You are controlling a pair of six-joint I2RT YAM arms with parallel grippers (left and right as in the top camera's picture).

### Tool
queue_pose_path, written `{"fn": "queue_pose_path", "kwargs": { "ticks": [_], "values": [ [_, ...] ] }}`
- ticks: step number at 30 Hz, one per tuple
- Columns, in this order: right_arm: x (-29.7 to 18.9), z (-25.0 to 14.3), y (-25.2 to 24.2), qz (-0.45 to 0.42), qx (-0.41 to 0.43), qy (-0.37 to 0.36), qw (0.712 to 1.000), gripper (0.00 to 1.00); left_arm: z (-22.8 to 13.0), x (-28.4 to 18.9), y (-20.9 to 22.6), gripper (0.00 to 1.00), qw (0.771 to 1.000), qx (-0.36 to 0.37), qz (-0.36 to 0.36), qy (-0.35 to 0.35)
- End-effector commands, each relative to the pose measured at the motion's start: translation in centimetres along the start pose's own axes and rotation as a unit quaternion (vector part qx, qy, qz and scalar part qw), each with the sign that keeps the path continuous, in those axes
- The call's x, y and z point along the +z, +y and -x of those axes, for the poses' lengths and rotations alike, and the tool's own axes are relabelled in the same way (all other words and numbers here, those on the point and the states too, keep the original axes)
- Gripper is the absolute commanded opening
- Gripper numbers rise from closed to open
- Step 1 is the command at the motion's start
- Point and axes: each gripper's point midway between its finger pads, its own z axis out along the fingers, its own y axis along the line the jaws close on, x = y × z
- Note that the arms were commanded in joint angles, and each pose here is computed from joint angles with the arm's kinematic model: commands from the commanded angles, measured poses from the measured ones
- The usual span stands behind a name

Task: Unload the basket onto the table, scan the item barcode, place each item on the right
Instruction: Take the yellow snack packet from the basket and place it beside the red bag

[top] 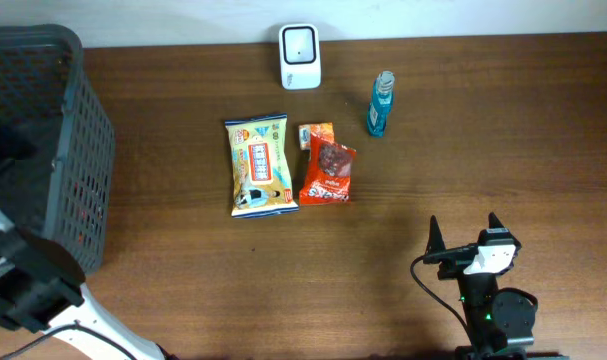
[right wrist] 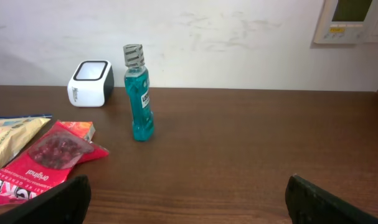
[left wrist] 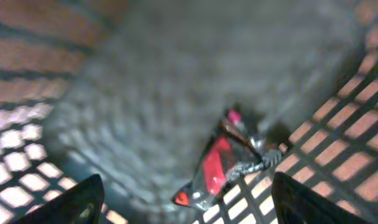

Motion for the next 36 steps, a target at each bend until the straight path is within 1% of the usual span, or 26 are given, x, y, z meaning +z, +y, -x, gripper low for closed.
{"fn": "queue_pose_path", "kwargs": {
  "ticks": [1,3,4,5,6,7,8,15,17,18,19,20,21,22,23,25,26,27,28,29,30,31,32,33,34,36],
  "values": [
    [0.0,-0.4,-0.1,-0.003,0.001,0.003,1.000,0.99,-3.4,5.8,-0.9,0.79,0.996,0.058,-0.029,0.065],
    [0.0,-0.4,-0.1,-0.003,0.001,0.003,1.000,0.99,-5.9,8.5,-0.7,0.76,0.987,0.120,-0.033,0.102],
    [0.0,-0.3,-0.1,-0.003,0.001,0.002,1.000,0.99,-6.5,9.1,-0.8,0.72,0.985,0.125,-0.037,0.110],
    [0.0,-0.4,-0.1,-0.003,0.001,0.003,1.000,0.98,-6.5,9.2,-1.2,0.61,0.985,0.126,-0.050,0.110],
    [0.0,-0.3,-0.1,-0.003,0.001,0.002,1.000,0.98,-6.7,9.2,-1.7,0.62,0.983,0.132,-0.067,0.110],
    [0.0,-0.3,-0.1,-0.003,0.001,0.002,1.000,0.98,-6.9,9.3,-1.9,0.72,0.982,0.131,-0.074,0.112],
    [0.0,-0.3,-0.1,-0.003,0.001,0.002,1.000,0.99,-7.3,9.5,-2.2,0.64,0.981,0.130,-0.082,0.118],
    [0.0,-0.3,-0.1,-0.003,0.001,0.002,1.000,0.98,-10.0,11.1,-1.9,0.60,0.973,0.141,-0.085,0.159],
    [0.0,-0.3,-0.1,-0.003,0.001,0.002,1.000,0.98,-10.7,12.0,-1.8,0.50,0.973,0.141,-0.085,0.163],
    [0.0,-0.4,-0.1,-0.003,0.001,0.003,1.000,0.98,-10.8,12.4,-1.8,0.37,0.973,0.141,-0.084,0.163],
    [0.0,-0.3,-0.1,-0.003,0.001,0.002,1.000,0.98,-10.5,12.5,-1.8,0.27,0.974,0.141,-0.083,0.156],
    [0.0,-0.3,-0.1,-0.003,0.001,0.002,1.000,0.99,-10.3,12.5,-1.8,0.22,0.975,0.142,-0.083,0.151],
    [0.0,-0.4,-0.1,-0.003,0.001,0.003,1.000,0.98,-9.8,12.2,-1.9,0.05,0.976,0.142,-0.083,0.145],
    [0.0,-0.4,-0.1,-0.003,0.001,0.003,1.000,0.99,-9.4,11.7,-1.9,0.00,0.977,0.136,-0.082,0.141],
    [0.0,-0.3,-0.1,-0.003,0.001,0.002,1.000,0.99,-8.6,11.0,-2.1,0.00,0.980,0.126,-0.083,0.132],
    [0.0,-0.3,-0.1,-0.003,0.001,0.002,1.000,0.99,-5.6,7.8,-2.3,0.00,0.989,0.077,-0.077,0.098],
    [0.0,-0.3,-0.1,-0.003,0.001,0.002,1.000,0.98,-3.1,4.1,-2.7,0.00,0.993,0.049,-0.083,0.061],
    [0.0,-0.3,-0.1,-0.003,0.001,0.002,1.000,0.98,-1.5,1.4,-3.5,0.00,0.993,0.048,-0.103,0.030],
    [0.0,-0.3,-0.1,-0.003,0.001,0.002,1.000,0.99,0.2,-2.4,-4.8,0.00,0.988,0.052,-0.141,-0.015],
    [0.0,-0.4,-0.1,-0.003,0.001,0.003,1.000,0.98,2.0,-9.0,-7.5,0.00,0.968,0.068,-0.226,-0.086],
    [0.0,-0.3,-0.1,-0.003,0.001,0.002,1.000,0.98,2.4,-15.0,-9.6,0.00,0.938,0.093,-0.299,-0.146],
    [0.0,-0.3,-0.1,-0.003,0.001,0.002,1.000,0.98,1.9,-21.8,-11.8,0.00,0.893,0.127,-0.376,-0.213],
    [0.0,-0.3,-0.1,-0.003,0.001,0.002,1.000,0.98,1.3,-25.7,-12.3,0.00,0.872,0.125,-0.404,-0.248],
    [0.0,-0.3,-0.1,-0.003,0.001,0.002,1.000,0.98,-0.5,-29.5,-13.1,0.00,0.848,0.136,-0.432,-0.276],
    [0.0,-0.3,-0.1,-0.003,0.001,0.002,1.000,0.99,-3.4,-31.9,-15.3,0.00,0.825,0.172,-0.462,-0.276],
    [0.0,-0.3,-0.1,-0.003,0.001,0.002,1.000,0.98,-6.2,-32.1,-17.7,0.00,0.822,0.194,-0.479,-0.239]
  ]
}}
